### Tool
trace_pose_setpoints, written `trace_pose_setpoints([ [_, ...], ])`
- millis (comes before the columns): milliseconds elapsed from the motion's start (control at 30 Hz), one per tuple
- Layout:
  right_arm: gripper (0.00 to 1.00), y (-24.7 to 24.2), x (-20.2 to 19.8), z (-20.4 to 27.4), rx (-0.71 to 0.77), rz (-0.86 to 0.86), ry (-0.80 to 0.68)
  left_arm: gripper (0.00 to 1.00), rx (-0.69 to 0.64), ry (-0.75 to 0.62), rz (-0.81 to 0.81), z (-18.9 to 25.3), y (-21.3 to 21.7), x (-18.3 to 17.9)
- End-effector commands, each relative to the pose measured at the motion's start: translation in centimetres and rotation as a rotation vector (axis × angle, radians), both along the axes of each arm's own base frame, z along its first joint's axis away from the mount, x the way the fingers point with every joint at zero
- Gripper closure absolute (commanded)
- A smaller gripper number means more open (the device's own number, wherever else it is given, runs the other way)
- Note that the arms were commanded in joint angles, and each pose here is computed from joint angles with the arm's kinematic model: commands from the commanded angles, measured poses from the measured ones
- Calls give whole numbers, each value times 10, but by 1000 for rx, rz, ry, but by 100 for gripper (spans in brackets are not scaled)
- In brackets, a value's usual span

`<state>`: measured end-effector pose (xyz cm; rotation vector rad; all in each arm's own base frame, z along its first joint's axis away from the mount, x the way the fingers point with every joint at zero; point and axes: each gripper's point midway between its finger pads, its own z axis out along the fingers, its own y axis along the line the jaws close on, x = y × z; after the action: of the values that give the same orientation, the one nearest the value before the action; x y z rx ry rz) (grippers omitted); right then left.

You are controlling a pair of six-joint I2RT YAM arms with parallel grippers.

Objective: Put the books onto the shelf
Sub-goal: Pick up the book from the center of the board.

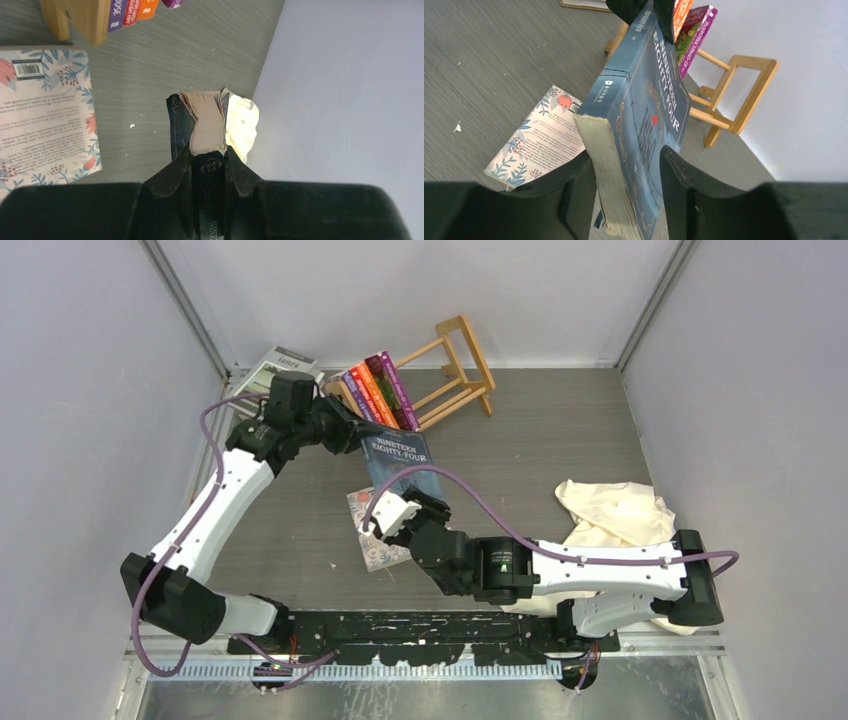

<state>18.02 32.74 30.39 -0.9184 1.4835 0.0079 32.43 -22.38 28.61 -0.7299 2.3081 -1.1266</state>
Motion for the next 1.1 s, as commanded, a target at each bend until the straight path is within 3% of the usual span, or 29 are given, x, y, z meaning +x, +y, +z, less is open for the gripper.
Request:
trace_pose_setpoints([
  [0, 47, -9, 8, 29, 202, -119, 23, 100, -26, -218, 39, 55, 5, 8],
  [533, 41, -2, 10, 30, 207, -212, 75, 100, 92, -369, 160, 84, 12, 17],
  [1067, 36, 27, 13, 37, 186, -243, 104, 100, 154, -427, 171, 91, 9, 9],
])
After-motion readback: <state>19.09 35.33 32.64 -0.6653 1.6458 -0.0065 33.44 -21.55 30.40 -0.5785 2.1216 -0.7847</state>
